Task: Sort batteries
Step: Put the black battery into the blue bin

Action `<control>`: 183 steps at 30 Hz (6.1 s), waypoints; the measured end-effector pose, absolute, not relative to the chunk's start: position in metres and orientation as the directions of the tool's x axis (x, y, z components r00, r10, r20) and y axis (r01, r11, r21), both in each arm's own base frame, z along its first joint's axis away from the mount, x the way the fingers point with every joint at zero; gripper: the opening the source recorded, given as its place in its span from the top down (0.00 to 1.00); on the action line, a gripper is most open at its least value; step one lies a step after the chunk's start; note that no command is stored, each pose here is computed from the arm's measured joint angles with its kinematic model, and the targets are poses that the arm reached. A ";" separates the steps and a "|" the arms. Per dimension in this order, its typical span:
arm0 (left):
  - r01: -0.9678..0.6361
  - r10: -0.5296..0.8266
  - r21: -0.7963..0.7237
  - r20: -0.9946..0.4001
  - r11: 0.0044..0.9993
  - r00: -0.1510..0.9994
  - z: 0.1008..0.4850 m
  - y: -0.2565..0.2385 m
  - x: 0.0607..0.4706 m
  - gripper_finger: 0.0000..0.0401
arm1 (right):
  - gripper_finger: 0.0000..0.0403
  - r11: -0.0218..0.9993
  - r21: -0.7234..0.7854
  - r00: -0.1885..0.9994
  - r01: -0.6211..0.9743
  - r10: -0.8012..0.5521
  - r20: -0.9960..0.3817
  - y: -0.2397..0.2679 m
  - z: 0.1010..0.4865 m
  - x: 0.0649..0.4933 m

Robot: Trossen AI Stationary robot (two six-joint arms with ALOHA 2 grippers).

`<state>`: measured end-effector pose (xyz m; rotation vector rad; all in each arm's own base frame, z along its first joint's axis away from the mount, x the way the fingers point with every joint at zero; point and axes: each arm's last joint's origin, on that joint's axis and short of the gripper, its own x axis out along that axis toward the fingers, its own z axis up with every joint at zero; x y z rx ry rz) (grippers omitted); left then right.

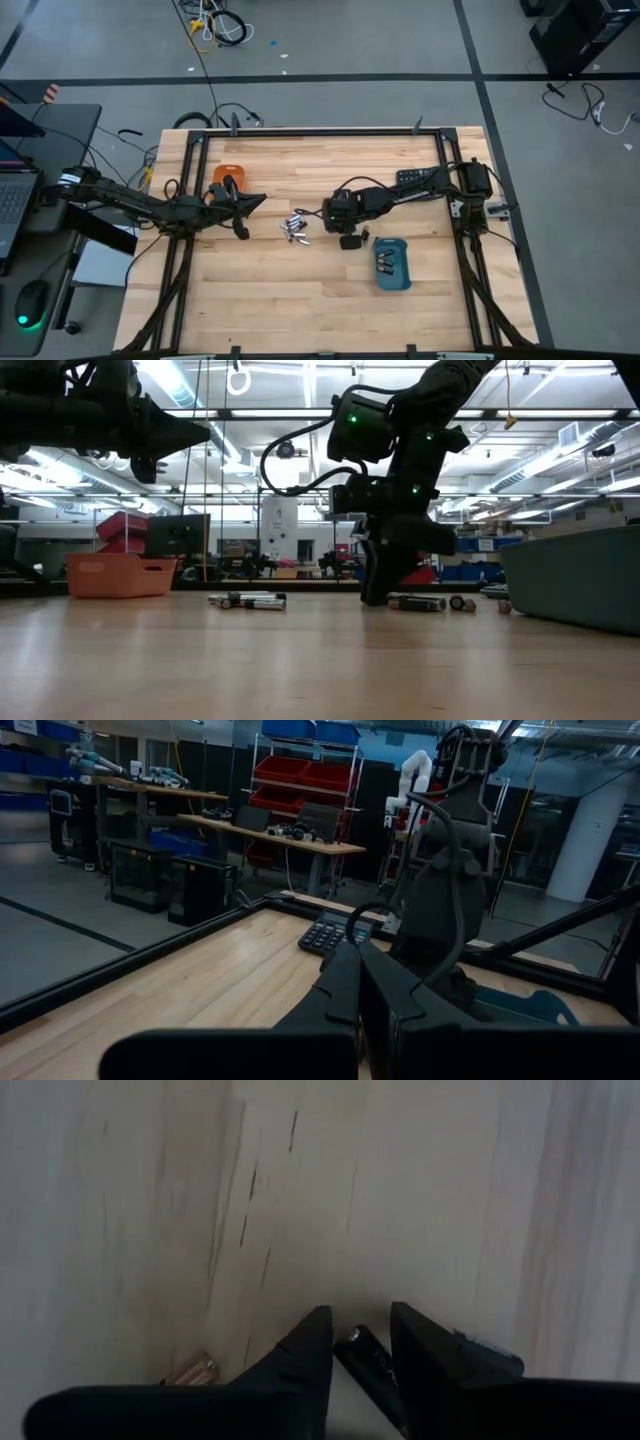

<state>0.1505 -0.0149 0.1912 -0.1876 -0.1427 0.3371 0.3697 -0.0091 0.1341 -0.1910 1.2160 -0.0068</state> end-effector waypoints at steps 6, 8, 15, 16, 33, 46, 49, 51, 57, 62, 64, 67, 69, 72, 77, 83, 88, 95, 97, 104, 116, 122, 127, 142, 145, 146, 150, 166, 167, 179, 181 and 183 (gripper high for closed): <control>-0.314 0.341 -0.206 0.107 0.927 0.934 0.191 -0.015 0.151 1.00 | 0.90 0.987 -0.136 0.365 -0.087 -0.095 -0.926 -0.010 0.135 0.371; -0.314 0.341 -0.206 0.108 0.927 0.934 0.191 -0.015 0.151 1.00 | 0.96 0.987 -0.136 0.369 -0.086 -0.095 -0.925 -0.010 0.135 0.372; -0.315 0.341 -0.206 0.107 0.927 0.934 0.191 -0.015 0.151 1.00 | 1.00 0.989 -0.123 0.361 -0.076 -0.088 -0.929 -0.009 0.134 0.371; -0.315 0.341 -0.206 0.107 0.927 0.934 0.191 -0.015 0.151 1.00 | 1.00 0.990 -0.122 0.360 -0.076 -0.087 -0.929 -0.009 0.134 0.371; -0.319 0.340 -0.194 0.087 0.928 0.936 0.189 -0.015 0.151 1.00 | 1.00 0.925 -0.017 0.300 0.379 -0.140 -0.944 -0.031 0.189 0.359; -0.320 0.340 -0.187 0.085 0.929 0.936 0.189 -0.015 0.151 1.00 | 0.92 0.796 0.096 0.234 0.597 -0.059 -0.970 -0.057 0.181 0.349; -0.321 0.340 -0.187 0.085 0.929 0.936 0.189 -0.015 0.151 1.00 | 0.87 0.786 0.103 0.236 0.610 -0.056 -0.970 -0.052 0.181 0.350; -0.321 0.340 -0.187 0.085 0.929 0.936 0.189 -0.015 0.151 1.00 | 0.83 0.776 0.103 0.237 0.622 -0.061 -0.970 -0.049 0.181 0.351; -0.321 0.340 -0.185 0.085 0.929 0.936 0.189 -0.015 0.151 1.00 | 0.76 0.761 0.098 0.249 0.642 -0.085 -0.965 -0.041 0.176 0.351; -0.321 0.340 -0.184 0.084 0.929 0.937 0.189 -0.015 0.151 1.00 | 0.74 0.745 0.110 0.260 0.658 -0.088 -0.961 -0.040 0.168 0.349; -0.321 0.340 -0.184 0.084 0.929 0.937 0.189 -0.015 0.151 1.00 | 0.73 0.741 0.109 0.256 0.662 -0.087 -0.963 -0.039 0.166 0.348; -0.321 0.340 -0.184 0.083 0.929 0.937 0.189 -0.015 0.151 1.00 | 0.74 0.741 0.106 0.250 0.663 -0.086 -0.964 -0.039 0.163 0.346; -0.321 0.340 -0.184 0.083 0.929 0.937 0.189 -0.015 0.151 1.00 | 0.74 0.740 0.114 0.263 0.663 -0.088 -0.961 -0.039 0.162 0.347; -0.321 0.340 -0.184 0.083 0.929 0.937 0.189 -0.015 0.151 1.00 | 0.74 0.740 0.115 0.266 0.663 -0.088 -0.960 -0.039 0.161 0.346; -0.321 0.340 -0.184 0.083 0.929 0.937 0.189 -0.015 0.151 1.00 | 0.74 0.741 0.122 0.277 0.660 -0.089 -0.957 -0.039 0.161 0.348; -0.321 0.340 -0.184 0.083 0.929 0.937 0.189 -0.015 0.151 1.00 | 0.74 0.738 0.125 0.279 0.663 -0.089 -0.956 -0.038 0.161 0.348; -0.321 0.340 -0.184 0.083 0.929 0.937 0.189 -0.015 0.151 1.00 | 0.74 0.738 0.126 0.281 0.663 -0.089 -0.956 -0.038 0.161 0.348; -0.321 0.340 -0.184 0.083 0.929 0.937 0.189 -0.015 0.151 1.00 | 0.74 0.734 0.127 0.282 0.668 -0.091 -0.955 -0.035 0.161 0.348; -0.321 0.340 -0.184 0.083 0.929 0.937 0.189 -0.015 0.151 1.00 | 0.74 0.737 0.128 0.282 0.664 -0.089 -0.955 -0.033 0.161 0.349; -0.321 0.340 -0.184 0.083 0.929 0.937 0.189 -0.015 0.151 1.00 | 0.74 0.739 0.114 0.282 0.664 -0.106 -0.954 -0.028 0.161 0.349; -0.322 0.340 -0.183 0.080 0.929 0.937 0.188 -0.015 0.151 1.00 | 0.74 0.742 0.091 0.241 0.665 -0.098 -0.966 -0.028 0.144 0.353; -0.323 0.340 -0.181 0.073 0.929 0.938 0.188 -0.015 0.151 1.00 | 0.74 0.759 0.090 0.248 0.645 -0.096 -0.964 -0.028 0.139 0.356; -0.323 0.339 -0.179 0.067 0.929 0.938 0.187 -0.015 0.151 1.00 | 0.76 0.775 0.081 0.245 0.627 -0.097 -0.965 -0.028 0.138 0.356; -0.295 0.306 -0.186 0.034 0.937 0.951 0.183 -0.016 0.152 1.00 | 0.95 0.807 0.070 0.248 0.586 -0.097 -0.964 -0.028 0.138 0.357; -0.295 0.306 -0.187 0.034 0.937 0.951 0.183 -0.016 0.152 1.00 | 0.95 0.814 0.066 0.245 0.577 -0.096 -0.965 -0.028 0.141 0.358; -0.295 0.306 -0.187 0.034 0.937 0.951 0.183 -0.016 0.152 1.00 | 0.95 0.817 0.065 0.244 0.573 -0.094 -0.965 -0.028 0.142 0.358; -0.295 0.306 -0.187 0.034 0.937 0.951 0.183 -0.016 0.152 1.00 | 0.95 0.831 0.086 0.287 0.549 -0.091 -0.954 -0.029 0.156 0.362; -0.296 0.307 -0.186 0.032 0.937 0.951 0.183 -0.016 0.152 1.00 | 0.94 0.922 0.166 0.325 0.350 0.047 -0.945 -0.002 0.223 0.332; -0.296 0.307 -0.186 0.032 0.937 0.951 0.183 -0.016 0.152 1.00 | 0.95 0.926 0.167 0.327 0.339 0.050 -0.944 0.002 0.230 0.328; -0.288 0.308 -0.205 0.075 0.936 0.948 0.188 -0.016 0.151 1.00 | 0.95 0.990 0.137 0.158 -0.022 0.139 -0.978 0.072 0.258 0.258; -0.286 0.309 -0.209 0.083 0.935 0.948 0.189 -0.016 0.151 1.00 | 0.95 0.990 0.137 0.112 -0.029 0.139 -0.984 0.081 0.247 0.250; -0.285 0.309 -0.212 0.090 0.935 0.947 0.189 -0.016 0.151 1.00 | 0.95 0.992 0.128 0.075 -0.021 0.129 -0.989 0.089 0.235 0.242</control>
